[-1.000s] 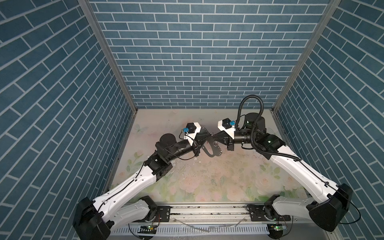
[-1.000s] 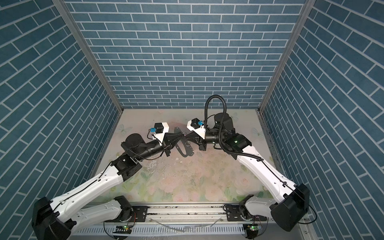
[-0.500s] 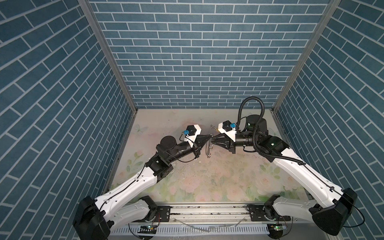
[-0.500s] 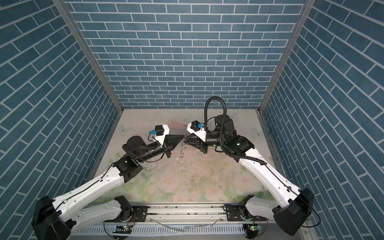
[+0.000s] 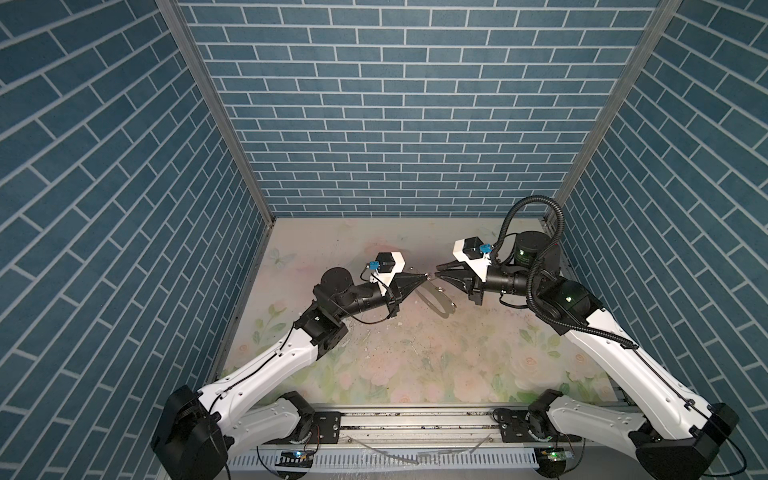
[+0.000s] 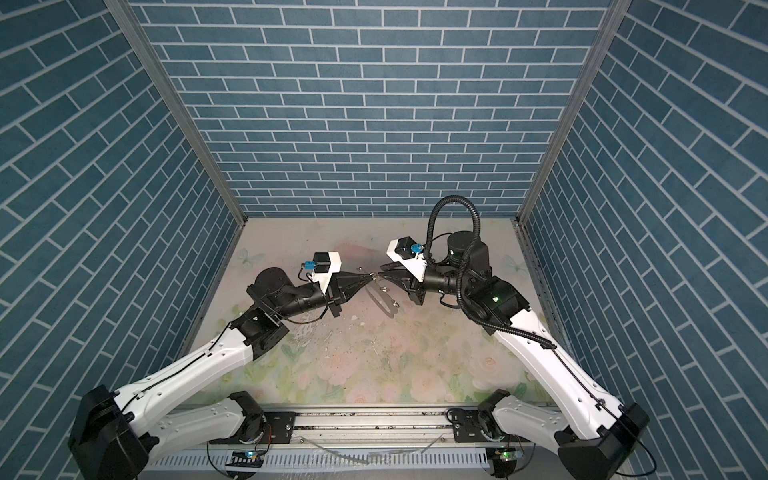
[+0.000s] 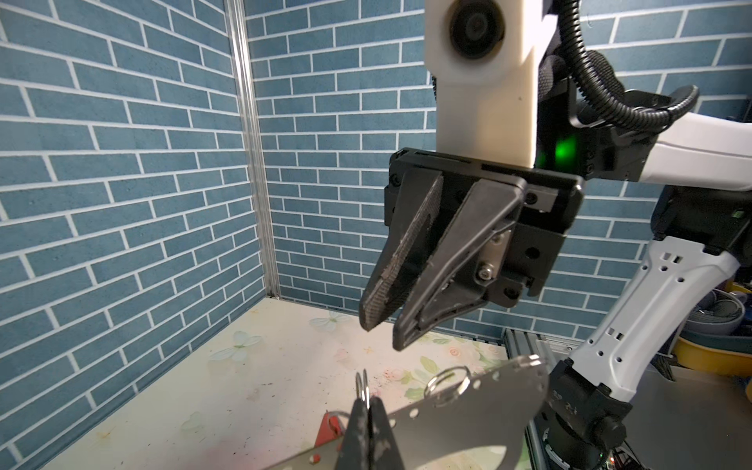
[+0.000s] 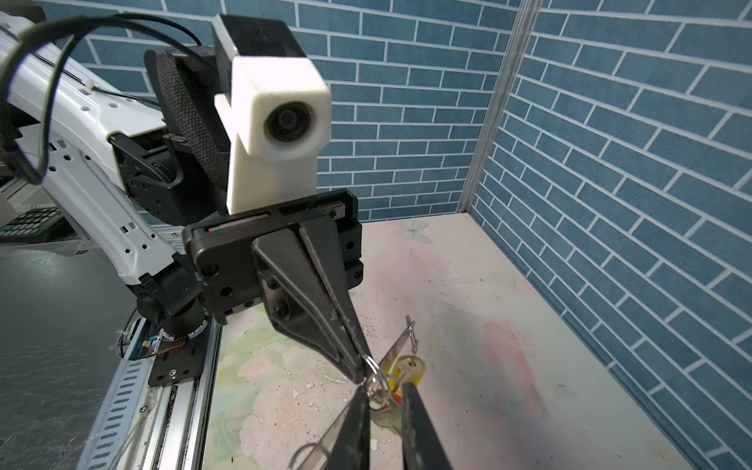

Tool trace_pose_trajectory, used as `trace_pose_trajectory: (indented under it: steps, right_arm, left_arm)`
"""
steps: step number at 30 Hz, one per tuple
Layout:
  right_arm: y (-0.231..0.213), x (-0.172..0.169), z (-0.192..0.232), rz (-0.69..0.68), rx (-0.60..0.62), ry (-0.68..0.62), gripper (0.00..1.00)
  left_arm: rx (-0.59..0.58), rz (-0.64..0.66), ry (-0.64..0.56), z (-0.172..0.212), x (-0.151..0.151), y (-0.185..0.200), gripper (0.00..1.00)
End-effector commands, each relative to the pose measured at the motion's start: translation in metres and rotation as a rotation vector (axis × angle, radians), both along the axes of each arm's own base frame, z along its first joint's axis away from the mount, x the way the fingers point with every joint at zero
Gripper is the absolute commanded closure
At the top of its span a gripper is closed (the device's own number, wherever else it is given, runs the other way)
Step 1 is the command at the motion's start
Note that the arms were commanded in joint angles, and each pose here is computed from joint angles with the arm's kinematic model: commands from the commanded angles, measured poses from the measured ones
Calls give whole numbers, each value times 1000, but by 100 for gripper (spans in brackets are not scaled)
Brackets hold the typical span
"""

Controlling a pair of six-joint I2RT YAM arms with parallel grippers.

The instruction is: Put the keys on the keyring

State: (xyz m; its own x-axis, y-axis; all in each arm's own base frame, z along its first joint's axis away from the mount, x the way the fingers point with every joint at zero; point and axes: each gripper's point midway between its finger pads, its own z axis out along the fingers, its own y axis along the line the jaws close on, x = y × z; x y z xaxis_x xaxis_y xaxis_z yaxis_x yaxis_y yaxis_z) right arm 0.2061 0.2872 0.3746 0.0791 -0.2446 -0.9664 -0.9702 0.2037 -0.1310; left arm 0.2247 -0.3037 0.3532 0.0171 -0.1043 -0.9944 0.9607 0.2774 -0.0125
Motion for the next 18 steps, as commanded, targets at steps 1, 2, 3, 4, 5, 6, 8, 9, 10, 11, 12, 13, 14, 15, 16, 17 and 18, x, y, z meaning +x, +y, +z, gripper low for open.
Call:
trace_pose_trajectory:
  steps: [1,2,3,4,5,6,8,9,10,11,12,13,14,15,16,17,18]
  right_arm:
    - [-1,-4,-10,28,-15,40,83]
    - [-1,-4,-12,34,-20,44,83]
    - [-1,-5,-14,37,-23,51,83]
    - [-1,-6,-15,44,-26,55,83]
    - [-1,-6,-17,49,-31,63,84]
    - [-1,-7,-19,57,-37,70,84]
    - [0,-8,-21,68,-42,81,85]
    - [0,-8,-23,73,-43,87,85]
    - [1,-8,-23,81,-42,91,85]
    - [2,-9,-24,89,-41,99,85]
    - [4,-9,-24,96,-36,103,85]
    - [4,-9,-22,102,-27,105,85]
    - [6,-9,-22,110,-21,107,84]
    - [7,-9,-21,117,-14,109,84]
    - [8,-8,-19,123,-10,109,83]
    - [9,-8,-19,125,-8,112,83]
    - [10,-7,-18,128,-4,112,83]
  left_arm:
    - [-67,-93,-61,22,-12,2,100]
    - [-75,-100,-62,23,-12,3,100]
    - [-86,-107,-66,24,-12,4,100]
    - [-96,-112,-59,24,-10,5,100]
    - [-108,-120,-60,26,-10,6,100]
    - [-118,-128,-57,27,-10,7,100]
    - [-132,-141,-53,28,-9,8,100]
    - [-136,-150,-53,29,-9,8,100]
    - [-137,-157,-51,29,-9,8,100]
    - [-136,-159,-49,29,-9,7,100]
    - [-134,-165,-47,29,-9,7,100]
    - [-131,-166,-44,27,-8,6,100]
    - [-130,-169,-42,27,-8,6,100]
    - [-129,-172,-42,27,-9,6,100]
    - [-129,-173,-41,27,-9,5,100]
    - [-128,-175,-41,27,-9,5,100]
    - [-128,-175,-42,27,-9,5,100]
